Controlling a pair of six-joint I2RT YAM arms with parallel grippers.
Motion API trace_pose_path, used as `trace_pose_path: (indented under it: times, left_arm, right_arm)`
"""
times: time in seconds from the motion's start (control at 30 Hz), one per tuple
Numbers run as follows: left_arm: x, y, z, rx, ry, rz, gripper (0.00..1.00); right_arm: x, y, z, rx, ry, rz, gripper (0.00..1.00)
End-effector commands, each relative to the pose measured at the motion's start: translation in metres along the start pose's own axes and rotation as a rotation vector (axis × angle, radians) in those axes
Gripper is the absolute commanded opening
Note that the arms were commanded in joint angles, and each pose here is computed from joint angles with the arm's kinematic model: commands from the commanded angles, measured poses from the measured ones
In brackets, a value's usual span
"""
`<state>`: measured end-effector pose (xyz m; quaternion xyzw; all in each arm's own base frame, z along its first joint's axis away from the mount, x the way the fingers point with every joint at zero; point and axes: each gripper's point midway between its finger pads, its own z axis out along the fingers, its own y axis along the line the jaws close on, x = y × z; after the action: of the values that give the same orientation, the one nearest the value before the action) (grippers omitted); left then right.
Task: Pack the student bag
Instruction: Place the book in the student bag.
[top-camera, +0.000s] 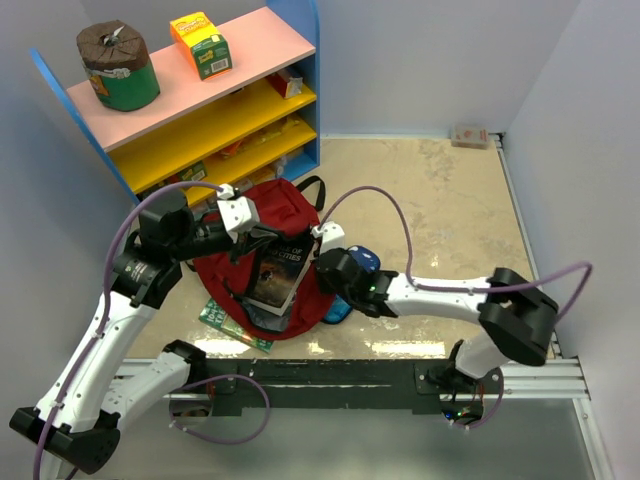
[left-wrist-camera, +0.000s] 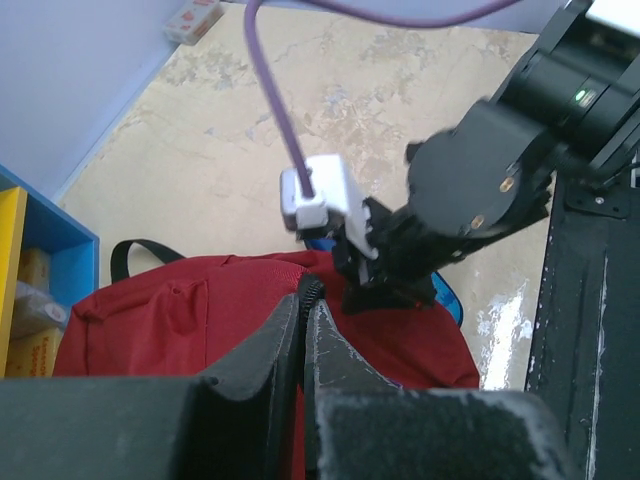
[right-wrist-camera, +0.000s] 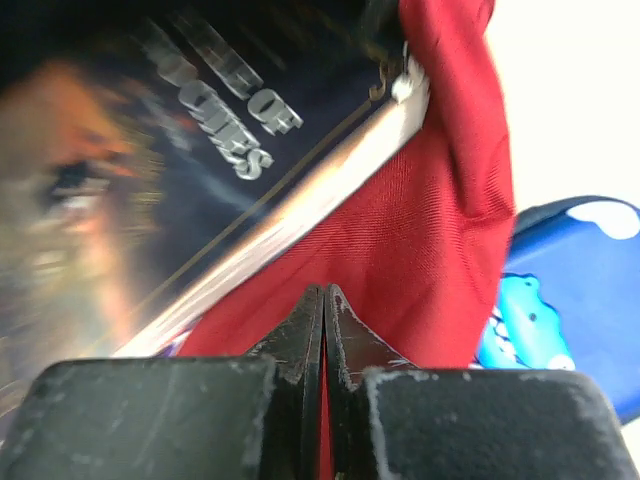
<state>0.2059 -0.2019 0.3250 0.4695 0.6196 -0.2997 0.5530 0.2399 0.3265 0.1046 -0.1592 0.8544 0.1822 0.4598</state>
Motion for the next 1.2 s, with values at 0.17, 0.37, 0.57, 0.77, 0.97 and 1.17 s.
trace_pose_path:
  times: [0.17, 0.37, 0.57, 0.77, 0.97, 1.17]
  left_arm:
    - [-0.05, -0.016, -0.01, 0.076, -0.164, 0.107, 0.08]
    - [-0.047, -0.01, -0.009, 0.031, -0.167, 0.102, 0.06]
    - [-0.022, 0.011, 0.0, -0.065, -0.11, 0.048, 0.04]
    - [-0.019, 0.065, 0.007, -0.298, -0.088, -0.004, 0.04]
    - [-0.086, 0.085, 0.002, -0.335, -0.21, 0.07, 0.05]
    - [-0.128, 0.09, -0.009, -0.353, -0.292, 0.139, 0.05]
  right_arm:
    - [-0.044, 0.047, 0.047, -0.041, -0.071, 0.075, 0.0]
    - [-0.069, 0.069, 0.031, -0.062, -0.16, 0.07, 0.0]
    - [-0.069, 0.039, -0.043, -0.086, -0.231, 0.05, 0.47]
    - [-0.021, 0.099, -0.107, -0.4, -0.176, -0.25, 0.51]
    - [0.052, 0.149, -0.124, -0.687, 0.014, -0.539, 0.57]
    - [0.102, 0.161, -0.108, -0.766, 0.172, -0.605, 0.59]
